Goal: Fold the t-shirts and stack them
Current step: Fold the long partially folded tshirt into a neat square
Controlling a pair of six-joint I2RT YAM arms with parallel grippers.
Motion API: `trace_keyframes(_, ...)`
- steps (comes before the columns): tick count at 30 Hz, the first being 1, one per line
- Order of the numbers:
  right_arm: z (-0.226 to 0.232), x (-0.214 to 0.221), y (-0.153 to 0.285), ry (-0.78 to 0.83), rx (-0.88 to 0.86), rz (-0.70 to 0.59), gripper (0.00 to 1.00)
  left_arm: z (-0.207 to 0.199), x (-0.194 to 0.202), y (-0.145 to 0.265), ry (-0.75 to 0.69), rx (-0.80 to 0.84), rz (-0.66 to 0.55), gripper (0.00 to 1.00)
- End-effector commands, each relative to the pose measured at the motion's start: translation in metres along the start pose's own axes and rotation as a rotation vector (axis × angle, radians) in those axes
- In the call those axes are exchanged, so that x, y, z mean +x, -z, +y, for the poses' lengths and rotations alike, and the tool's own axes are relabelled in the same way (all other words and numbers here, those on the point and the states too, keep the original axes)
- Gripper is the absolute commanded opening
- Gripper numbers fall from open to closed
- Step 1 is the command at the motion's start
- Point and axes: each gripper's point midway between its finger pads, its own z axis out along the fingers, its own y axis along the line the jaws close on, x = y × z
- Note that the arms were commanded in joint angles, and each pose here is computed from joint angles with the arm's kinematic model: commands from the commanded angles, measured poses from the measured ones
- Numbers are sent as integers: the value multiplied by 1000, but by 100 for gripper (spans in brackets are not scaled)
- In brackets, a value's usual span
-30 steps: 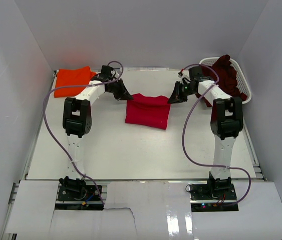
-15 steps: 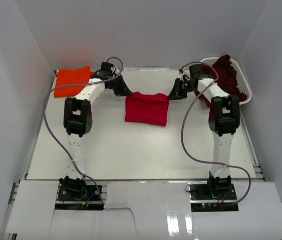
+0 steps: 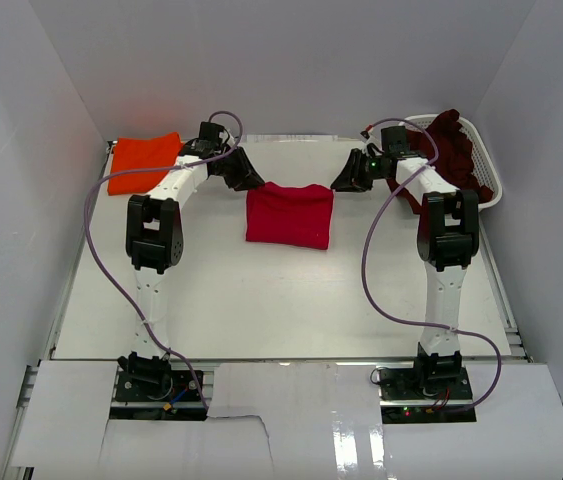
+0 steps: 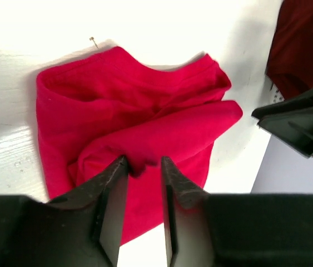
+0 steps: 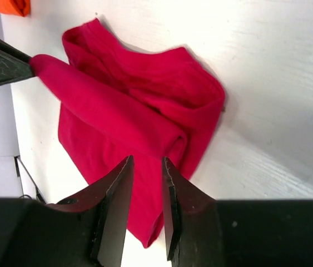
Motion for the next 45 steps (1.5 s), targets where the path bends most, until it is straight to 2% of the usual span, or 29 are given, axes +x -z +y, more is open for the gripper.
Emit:
trace_keyframes(1, 13, -12, 4, 29, -62, -52, 33, -2, -15, 7, -18, -18, -66, 42)
trace_keyframes(5, 14, -8, 7, 37, -65, -51, 33, 4, -22, 17, -27, -75, -125, 49)
trace_keyframes(9, 18, -2, 8, 46, -92, -50, 33, 3, -28, 29, -38, -98, -194, 49)
trace_keyframes(17, 37, 15, 12, 60, -175, -37, 35, -47, -44, 88, -173, 37, -417, 49)
trace_keyframes(19, 44, 21, 9, 64, -198, -17, 35, -51, -38, 89, -187, 68, -397, 49)
trace_keyframes(23, 52, 33, 0, 58, -231, 21, 37, -53, 0, 73, -171, 181, -222, 46)
trace_keyframes(27, 65, 45, -12, 52, -293, 62, 39, -53, 36, 65, -188, 271, -140, 36)
trace_keyframes(28, 68, 45, -15, 44, -309, 63, 39, -53, 43, 63, -193, 283, -123, 32)
trace_keyframes(29, 70, 50, -20, 37, -326, 81, 39, -51, 55, 60, -203, 309, -90, 18)
trace_keyframes(30, 71, 51, -23, 32, -332, 85, 38, -50, 61, 58, -204, 320, -72, 11)
trace_keyframes(32, 80, 50, -29, 36, -354, 88, 29, -48, 75, 52, -207, 342, -33, 0)
trace_keyframes(34, 83, 47, -36, 31, -368, 94, 19, -49, 84, 48, -216, 365, 1, 0)
trace_keyframes(35, 87, 49, -41, 31, -373, 104, 10, -50, 86, 46, -229, 376, -1, 0)
trace_keyframes(36, 86, 51, -46, 24, -376, 113, 8, -54, 90, 45, -243, 393, 7, 0)
trace_keyframes(45, 96, 54, -77, 16, -435, 142, 8, -71, 109, 29, -303, 455, 77, 0)
